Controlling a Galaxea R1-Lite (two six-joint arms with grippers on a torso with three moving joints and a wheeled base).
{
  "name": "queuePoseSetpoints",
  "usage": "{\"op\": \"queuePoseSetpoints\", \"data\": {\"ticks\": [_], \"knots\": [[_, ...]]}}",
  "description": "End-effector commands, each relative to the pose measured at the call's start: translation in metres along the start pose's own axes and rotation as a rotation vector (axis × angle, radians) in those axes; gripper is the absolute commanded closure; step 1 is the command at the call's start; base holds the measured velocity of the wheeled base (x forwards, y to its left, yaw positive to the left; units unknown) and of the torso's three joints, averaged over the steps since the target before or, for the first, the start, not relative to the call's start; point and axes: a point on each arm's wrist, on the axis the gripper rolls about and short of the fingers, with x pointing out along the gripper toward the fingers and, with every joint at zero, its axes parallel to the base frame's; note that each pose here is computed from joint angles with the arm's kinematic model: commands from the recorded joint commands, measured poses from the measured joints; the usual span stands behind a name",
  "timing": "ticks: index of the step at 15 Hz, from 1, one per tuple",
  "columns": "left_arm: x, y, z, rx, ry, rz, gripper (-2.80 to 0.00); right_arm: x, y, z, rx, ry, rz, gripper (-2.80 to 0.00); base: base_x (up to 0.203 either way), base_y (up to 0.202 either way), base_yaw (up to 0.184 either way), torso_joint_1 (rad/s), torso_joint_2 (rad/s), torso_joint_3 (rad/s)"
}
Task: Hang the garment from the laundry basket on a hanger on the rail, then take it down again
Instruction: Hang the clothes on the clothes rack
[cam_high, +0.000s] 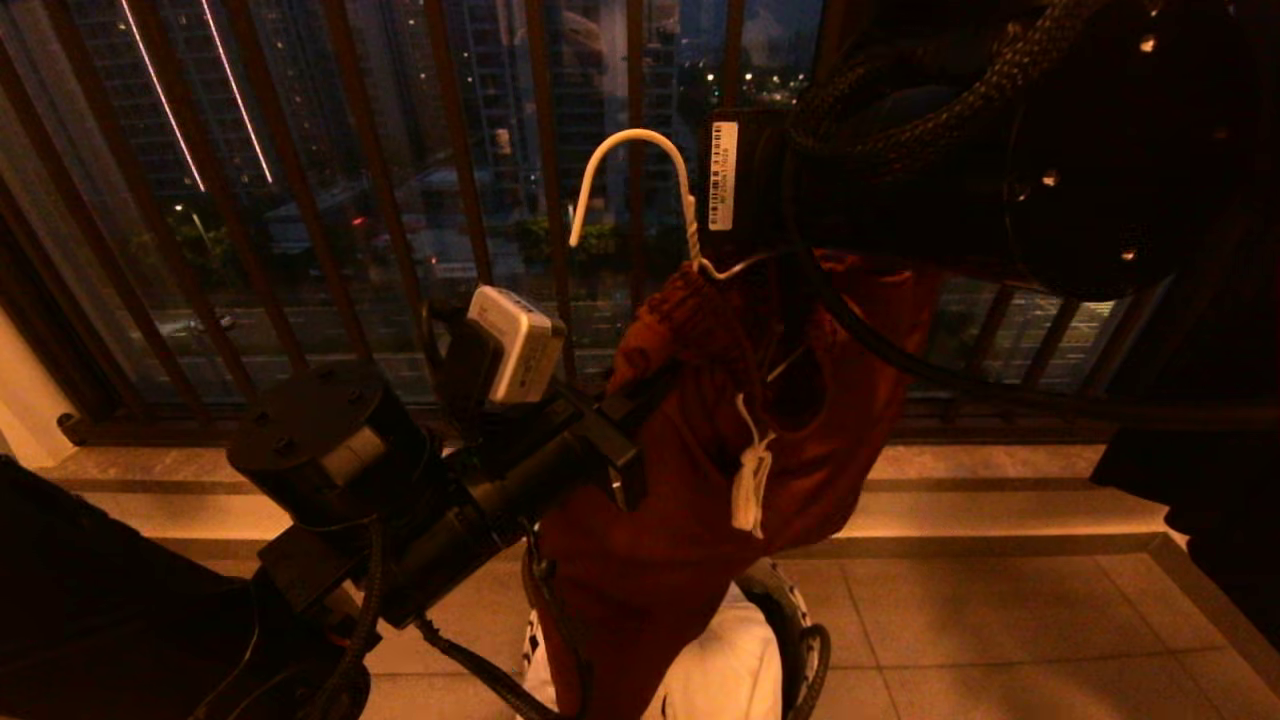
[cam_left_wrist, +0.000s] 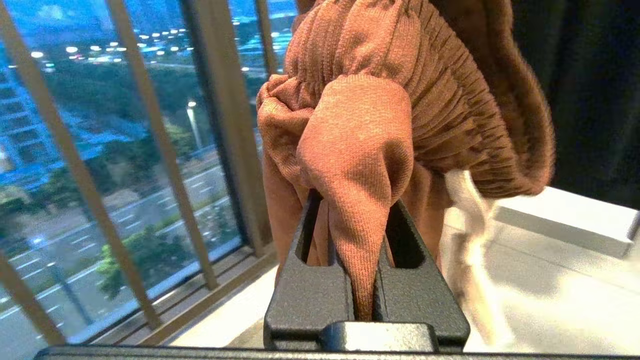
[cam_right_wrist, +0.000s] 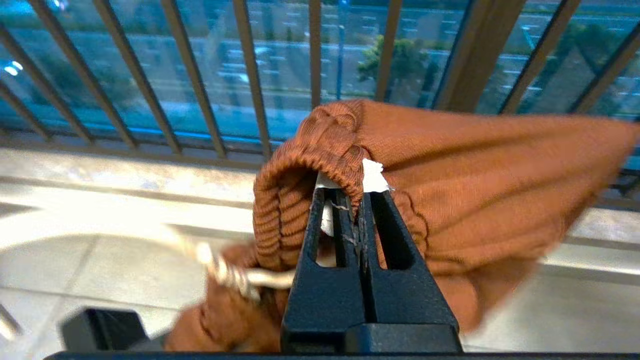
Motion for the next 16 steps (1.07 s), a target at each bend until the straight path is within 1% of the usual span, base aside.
{"op": "queuePoseSetpoints", "data": {"ticks": [1, 3, 7, 11, 13, 16], "knots": [[-0.0019, -0.0003, 0.0020, 0.002, -0.007, -0.005, 0.00, -0.0023, -0.0025, 0.0039, 0.016, -0.014, 0.000, 0.00, 0.000, 0.000, 0.000, 0.000, 0.00, 0.000], [-0.0019, -0.0003, 0.0020, 0.002, -0.008, -0.006, 0.00, -0.0017, -0.0029, 0.0060, 0.033, -0.028, -0.001, 0.00, 0.000, 0.000, 0.000, 0.000, 0.00, 0.000], [-0.0022, 0.0000, 0.0058, 0.003, -0.019, -0.003, 0.00, 0.0004, -0.0065, 0.0065, 0.031, -0.025, -0.012, 0.00, 0.000, 0.000, 0.000, 0.000, 0.00, 0.000], [-0.0011, 0.0005, 0.0040, 0.003, -0.017, -0.002, 0.00, 0.0002, -0.0042, 0.0043, 0.026, -0.020, -0.009, 0.00, 0.000, 0.000, 0.000, 0.000, 0.00, 0.000], [-0.0006, 0.0003, 0.0057, 0.007, -0.050, 0.000, 0.00, -0.0001, -0.0037, 0.0041, 0.027, -0.020, -0.007, 0.00, 0.000, 0.000, 0.000, 0.000, 0.00, 0.000], [0.0006, 0.0002, 0.0027, -0.002, -0.044, -0.001, 0.00, -0.0012, -0.0015, 0.0025, 0.023, -0.016, 0.000, 0.00, 0.000, 0.000, 0.000, 0.000, 0.00, 0.000]]}}
